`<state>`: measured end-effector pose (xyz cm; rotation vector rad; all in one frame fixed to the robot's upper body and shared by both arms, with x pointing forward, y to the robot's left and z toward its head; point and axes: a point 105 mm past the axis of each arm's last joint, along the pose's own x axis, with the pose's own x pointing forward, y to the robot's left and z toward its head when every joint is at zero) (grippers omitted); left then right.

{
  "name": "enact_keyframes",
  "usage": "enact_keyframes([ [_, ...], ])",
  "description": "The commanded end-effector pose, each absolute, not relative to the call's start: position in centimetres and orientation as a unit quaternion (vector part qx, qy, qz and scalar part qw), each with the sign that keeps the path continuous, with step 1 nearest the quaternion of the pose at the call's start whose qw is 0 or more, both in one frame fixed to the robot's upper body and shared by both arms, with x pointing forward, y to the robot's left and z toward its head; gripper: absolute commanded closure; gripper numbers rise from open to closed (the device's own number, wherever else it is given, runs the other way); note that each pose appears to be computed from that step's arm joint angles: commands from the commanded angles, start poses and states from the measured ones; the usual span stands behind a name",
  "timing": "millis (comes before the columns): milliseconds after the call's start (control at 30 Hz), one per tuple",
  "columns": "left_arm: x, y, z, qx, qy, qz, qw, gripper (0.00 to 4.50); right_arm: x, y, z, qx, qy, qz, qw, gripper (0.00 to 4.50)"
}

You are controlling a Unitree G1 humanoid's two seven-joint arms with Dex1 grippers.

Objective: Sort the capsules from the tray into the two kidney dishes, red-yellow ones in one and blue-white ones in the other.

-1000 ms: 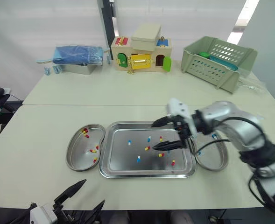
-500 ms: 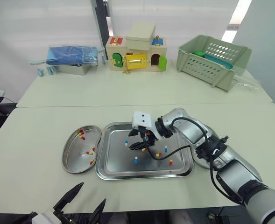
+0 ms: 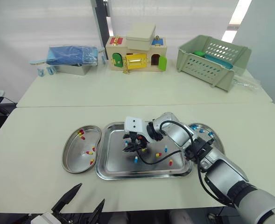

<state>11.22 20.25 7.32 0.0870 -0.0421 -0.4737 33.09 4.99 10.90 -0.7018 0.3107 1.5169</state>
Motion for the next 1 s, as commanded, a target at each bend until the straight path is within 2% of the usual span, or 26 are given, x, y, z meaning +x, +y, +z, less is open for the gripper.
enact_keyframes([
  [33,11.1,20.4,7.9,0.049,-0.027,-0.233,0.971,0.00,33.5,5.4,11.5,-0.320,0.115,0.667,0.663,1.51],
  [267,11.2,21.0,7.8,0.056,-0.023,-0.234,0.970,0.00,33.7,5.7,10.6,-0.327,0.120,0.663,0.663,1.51],
  [367,11.2,21.2,7.7,0.058,-0.022,-0.236,0.970,0.00,33.7,5.5,10.3,-0.331,0.124,0.663,0.660,2.03],
  [600,11.5,21.6,7.6,0.061,-0.022,-0.234,0.970,0.00,33.7,5.5,10.0,-0.330,0.127,0.661,0.662,3.74],
  [1000,11.8,21.5,7.5,0.060,-0.023,-0.244,0.968,0.00,33.4,5.4,11.9,-0.292,0.109,0.673,0.671,3.74],
])
